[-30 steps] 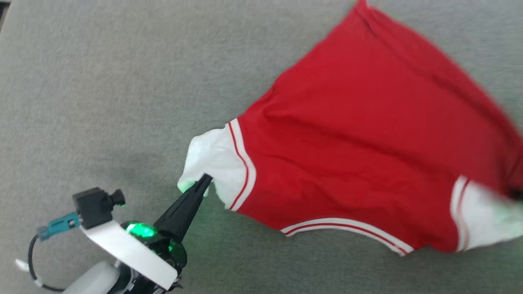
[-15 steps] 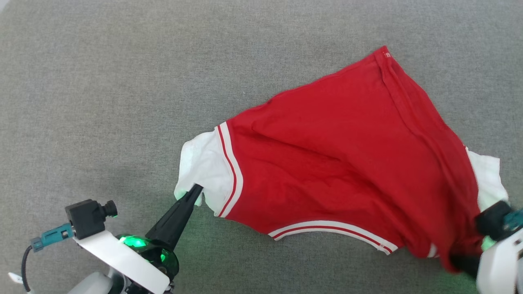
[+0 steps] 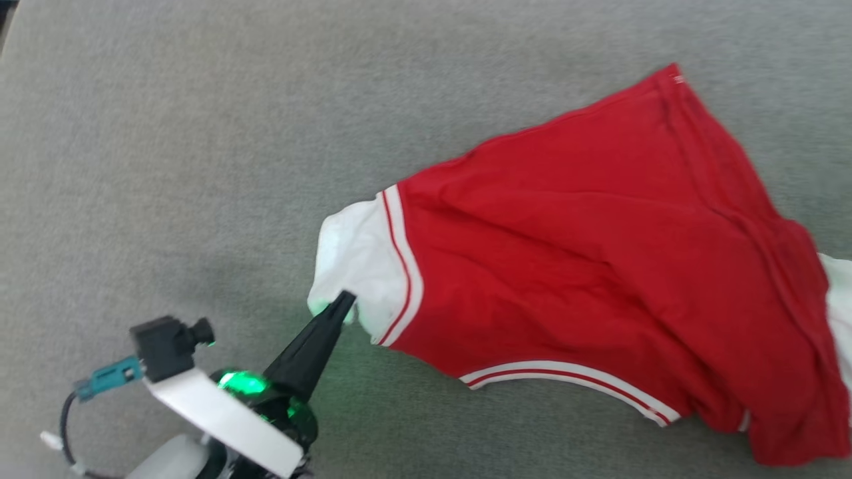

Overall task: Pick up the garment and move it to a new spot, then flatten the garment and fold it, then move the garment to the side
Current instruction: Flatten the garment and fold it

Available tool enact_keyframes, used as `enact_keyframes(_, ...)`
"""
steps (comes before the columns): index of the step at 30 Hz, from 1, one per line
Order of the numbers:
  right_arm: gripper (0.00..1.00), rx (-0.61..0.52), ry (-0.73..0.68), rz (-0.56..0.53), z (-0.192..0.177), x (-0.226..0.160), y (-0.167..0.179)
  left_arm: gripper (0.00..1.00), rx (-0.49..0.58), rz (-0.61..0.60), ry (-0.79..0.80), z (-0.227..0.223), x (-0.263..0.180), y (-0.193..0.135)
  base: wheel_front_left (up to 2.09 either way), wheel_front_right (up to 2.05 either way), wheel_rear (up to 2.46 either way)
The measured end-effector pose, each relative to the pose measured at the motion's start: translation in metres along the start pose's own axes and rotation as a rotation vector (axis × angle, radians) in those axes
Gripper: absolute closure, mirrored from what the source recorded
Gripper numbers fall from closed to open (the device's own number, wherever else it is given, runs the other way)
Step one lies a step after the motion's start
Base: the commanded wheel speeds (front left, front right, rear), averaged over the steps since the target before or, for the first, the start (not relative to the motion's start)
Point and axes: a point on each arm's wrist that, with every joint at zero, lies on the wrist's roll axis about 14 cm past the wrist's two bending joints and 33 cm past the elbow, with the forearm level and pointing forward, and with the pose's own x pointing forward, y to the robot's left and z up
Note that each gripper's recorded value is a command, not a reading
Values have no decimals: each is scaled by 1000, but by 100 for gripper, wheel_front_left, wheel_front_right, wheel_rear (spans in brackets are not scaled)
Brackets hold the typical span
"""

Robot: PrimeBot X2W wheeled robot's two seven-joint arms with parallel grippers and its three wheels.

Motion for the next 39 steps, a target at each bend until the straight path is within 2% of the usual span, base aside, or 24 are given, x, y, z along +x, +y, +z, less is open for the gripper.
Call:
enact_keyframes(4, 0, -24, -105, 15, 45, 33, -5, 100, -4, -18, -10, 0, 7, -6, 0, 0, 0)
enact_keyframes(10, 0, -56, -51, 137, 62, 107, 32, 100, -28, 4, -23, -1, 9, -3, 0, 0, 0)
enact_keyframes(14, 0, -98, 12, 175, 61, 148, 47, 100, -44, 32, -20, -5, 10, 4, 0, 0, 0)
enact_keyframes(17, 0, -152, 78, 162, 51, 172, 47, 100, -55, 49, -27, -5, 12, 8, 0, 0, 0)
enact_keyframes(23, 0, -184, 177, 192, 32, 194, 50, 100, -68, 76, -27, -8, 14, 16, 0, 0, 0)
enact_keyframes(24, 67, -184, 189, 202, 31, 194, 51, 100, -68, 71, -28, -8, 16, 15, 0, 0, 0)
enact_keyframes(25, 75, -182, 200, 212, 29, 193, 52, 100, -68, 68, -29, -8, 18, 14, 0, 0, 0)
enact_keyframes(26, 100, -174, 205, 221, 28, 192, 53, 100, -67, 69, -26, -8, 18, 15, 0, 0, 0)
enact_keyframes(33, 100, -129, 157, 248, 37, 183, 59, 100, -13, 55, 6, -7, 24, 17, 0, 0, 0)
enact_keyframes(39, 100, -41, -30, 178, 85, 165, 33, 100, 79, 12, -29, 25, 34, 13, 0, 0, 0)
